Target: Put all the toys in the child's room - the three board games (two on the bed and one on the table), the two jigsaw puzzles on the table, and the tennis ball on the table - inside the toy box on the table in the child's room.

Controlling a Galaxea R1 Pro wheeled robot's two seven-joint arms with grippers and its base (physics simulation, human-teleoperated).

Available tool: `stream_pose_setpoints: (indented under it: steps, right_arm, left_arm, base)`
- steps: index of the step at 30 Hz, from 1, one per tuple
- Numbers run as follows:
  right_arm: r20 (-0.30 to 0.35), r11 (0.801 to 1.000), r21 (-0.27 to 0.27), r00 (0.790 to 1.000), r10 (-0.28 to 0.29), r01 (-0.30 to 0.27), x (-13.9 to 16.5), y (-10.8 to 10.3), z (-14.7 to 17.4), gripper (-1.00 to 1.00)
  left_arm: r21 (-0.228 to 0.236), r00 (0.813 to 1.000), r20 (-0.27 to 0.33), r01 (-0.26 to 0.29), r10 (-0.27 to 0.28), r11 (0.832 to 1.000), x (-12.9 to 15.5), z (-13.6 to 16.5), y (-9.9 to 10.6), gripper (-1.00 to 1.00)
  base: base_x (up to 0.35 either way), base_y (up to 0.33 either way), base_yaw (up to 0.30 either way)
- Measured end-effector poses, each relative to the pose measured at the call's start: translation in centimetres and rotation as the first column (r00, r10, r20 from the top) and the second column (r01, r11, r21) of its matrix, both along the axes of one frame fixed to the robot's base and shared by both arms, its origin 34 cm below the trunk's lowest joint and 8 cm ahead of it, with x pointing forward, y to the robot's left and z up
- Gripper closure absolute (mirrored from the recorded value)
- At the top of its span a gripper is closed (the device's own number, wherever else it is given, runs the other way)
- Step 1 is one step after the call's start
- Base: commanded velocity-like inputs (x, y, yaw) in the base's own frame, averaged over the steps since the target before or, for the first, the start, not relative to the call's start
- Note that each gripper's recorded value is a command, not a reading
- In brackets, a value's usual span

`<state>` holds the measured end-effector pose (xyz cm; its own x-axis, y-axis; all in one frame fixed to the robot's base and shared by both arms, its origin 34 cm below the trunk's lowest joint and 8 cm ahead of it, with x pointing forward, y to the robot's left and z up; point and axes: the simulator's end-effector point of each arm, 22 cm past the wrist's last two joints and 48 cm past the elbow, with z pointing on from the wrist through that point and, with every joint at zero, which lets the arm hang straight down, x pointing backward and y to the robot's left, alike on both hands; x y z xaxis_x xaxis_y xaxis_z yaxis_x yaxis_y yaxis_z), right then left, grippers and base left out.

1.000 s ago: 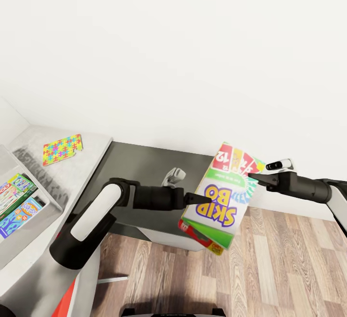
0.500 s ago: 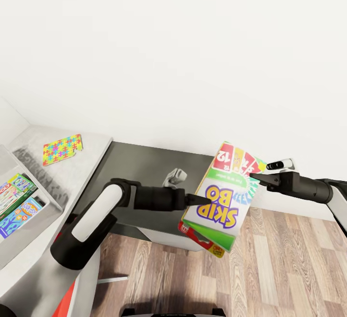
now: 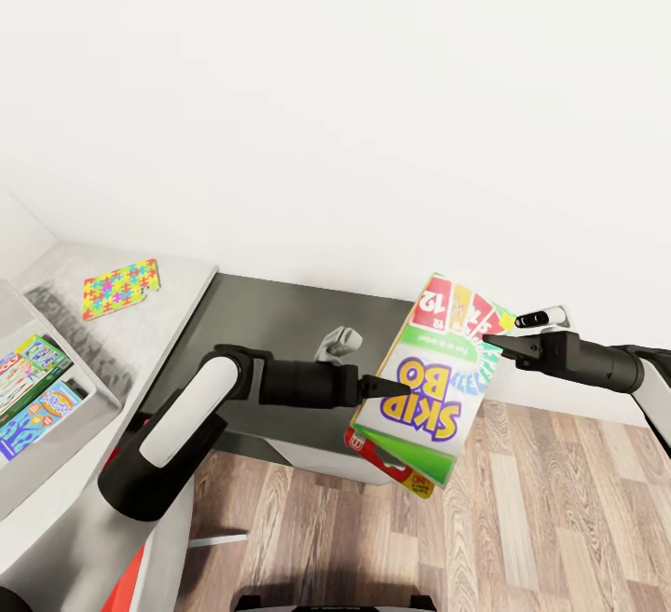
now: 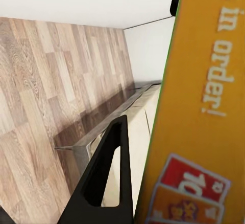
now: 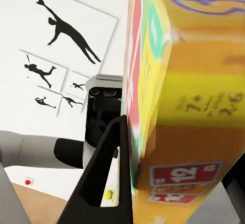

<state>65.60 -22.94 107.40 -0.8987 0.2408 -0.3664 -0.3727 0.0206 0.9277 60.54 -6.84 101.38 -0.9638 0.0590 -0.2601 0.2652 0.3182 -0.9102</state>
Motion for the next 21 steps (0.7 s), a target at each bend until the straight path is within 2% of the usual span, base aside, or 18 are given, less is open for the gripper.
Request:
stream_pose_setpoints:
  steps: [14, 15, 21]
  right_arm:
    - [0.0, 1.0, 0.001, 1.0, 0.0, 0.0, 0.0, 0.0, 0.01, 1.0]
    - [0.0, 1.0, 0.001, 1.0, 0.0, 0.0, 0.0, 0.0, 0.01, -1.0]
    - [0.001, 1.0, 0.001, 1.0, -0.001, 0.001, 0.01, -0.02, 0.03, -1.0]
  left_arm:
    - [-0.001, 1.0, 0.001, 0.0, 0.0, 1.0, 0.0, 0.01, 0.0, 1.0]
    - [-0.001, 1.0, 0.001, 0.0, 0.0, 1.0, 0.0, 0.01, -0.01, 1.0]
    - [-0.004, 1.0, -0.001, 0.001, -0.001, 1.0, -0.05, 0.07, -0.07, 1.0]
  base:
    - [0.0, 0.0, 0.0]
    - [0.0, 0.0, 0.0]
    - [0.0, 0.0, 0.0]
